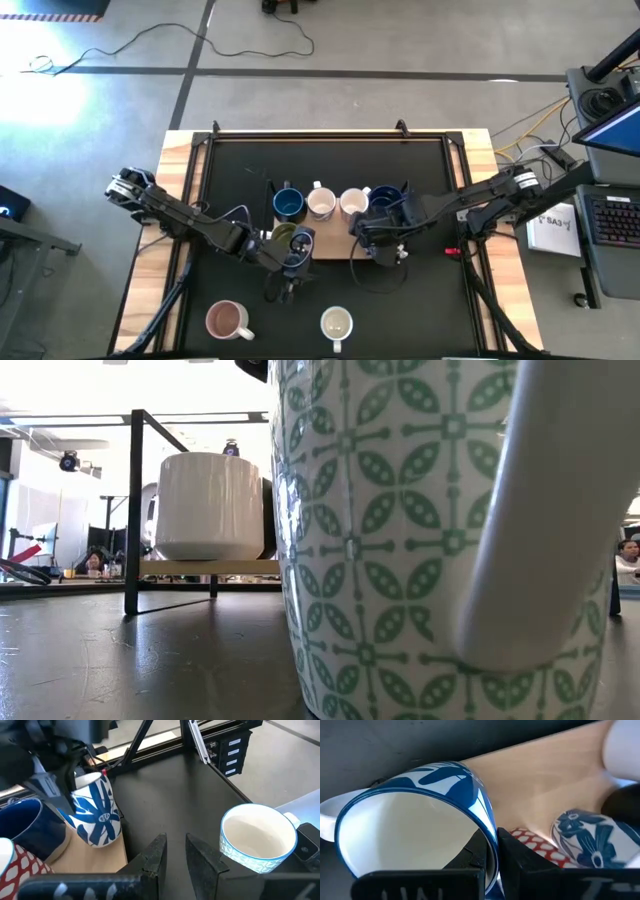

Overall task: Place coffee mugs
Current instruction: Put the blue patterned mug on the shelf

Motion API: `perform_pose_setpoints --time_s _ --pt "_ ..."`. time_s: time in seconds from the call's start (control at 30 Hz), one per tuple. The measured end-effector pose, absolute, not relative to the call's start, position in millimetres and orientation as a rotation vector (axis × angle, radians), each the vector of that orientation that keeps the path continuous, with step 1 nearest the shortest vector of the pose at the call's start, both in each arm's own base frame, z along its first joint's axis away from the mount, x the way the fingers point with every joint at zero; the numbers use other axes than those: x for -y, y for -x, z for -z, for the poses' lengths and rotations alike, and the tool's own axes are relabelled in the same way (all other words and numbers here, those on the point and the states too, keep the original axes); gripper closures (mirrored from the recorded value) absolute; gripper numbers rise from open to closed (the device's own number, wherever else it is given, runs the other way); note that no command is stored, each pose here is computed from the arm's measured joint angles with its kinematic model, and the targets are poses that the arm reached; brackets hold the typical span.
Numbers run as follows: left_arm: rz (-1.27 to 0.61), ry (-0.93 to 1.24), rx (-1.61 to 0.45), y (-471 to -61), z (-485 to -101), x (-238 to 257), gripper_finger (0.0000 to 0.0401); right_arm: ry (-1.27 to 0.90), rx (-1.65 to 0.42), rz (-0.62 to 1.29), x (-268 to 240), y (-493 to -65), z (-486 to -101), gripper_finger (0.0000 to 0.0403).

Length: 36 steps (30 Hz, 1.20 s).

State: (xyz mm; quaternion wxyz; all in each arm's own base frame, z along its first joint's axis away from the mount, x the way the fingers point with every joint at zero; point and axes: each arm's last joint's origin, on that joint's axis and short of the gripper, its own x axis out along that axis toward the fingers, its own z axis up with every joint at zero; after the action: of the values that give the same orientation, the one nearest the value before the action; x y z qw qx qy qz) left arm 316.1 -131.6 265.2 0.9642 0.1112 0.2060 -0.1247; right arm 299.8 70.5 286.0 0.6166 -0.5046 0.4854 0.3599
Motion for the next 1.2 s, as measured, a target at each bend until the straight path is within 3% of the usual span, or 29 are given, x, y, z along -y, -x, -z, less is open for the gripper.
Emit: perform_pose_setpoints --time_s 0.2,0.67,1.2 --pt "0.250 -0.215 -0.419 -316.2 -265.1 131.5 0.0348 1.231 -1.134 -0.911 -72.7 -308.9 -277.4 0.0390" --pt "0.213 -0.210 -0.419 -317.5 -265.2 128.1 0.0348 1.254 -1.167 -0.946 -65.0 -314.9 -303.2 0.0390" --pt "0.207 -0.203 -0.429 -319.3 -261.9 128.0 0.0348 1.249 -1.269 -1.041 -63.7 -317.0 -286.0 0.0390"
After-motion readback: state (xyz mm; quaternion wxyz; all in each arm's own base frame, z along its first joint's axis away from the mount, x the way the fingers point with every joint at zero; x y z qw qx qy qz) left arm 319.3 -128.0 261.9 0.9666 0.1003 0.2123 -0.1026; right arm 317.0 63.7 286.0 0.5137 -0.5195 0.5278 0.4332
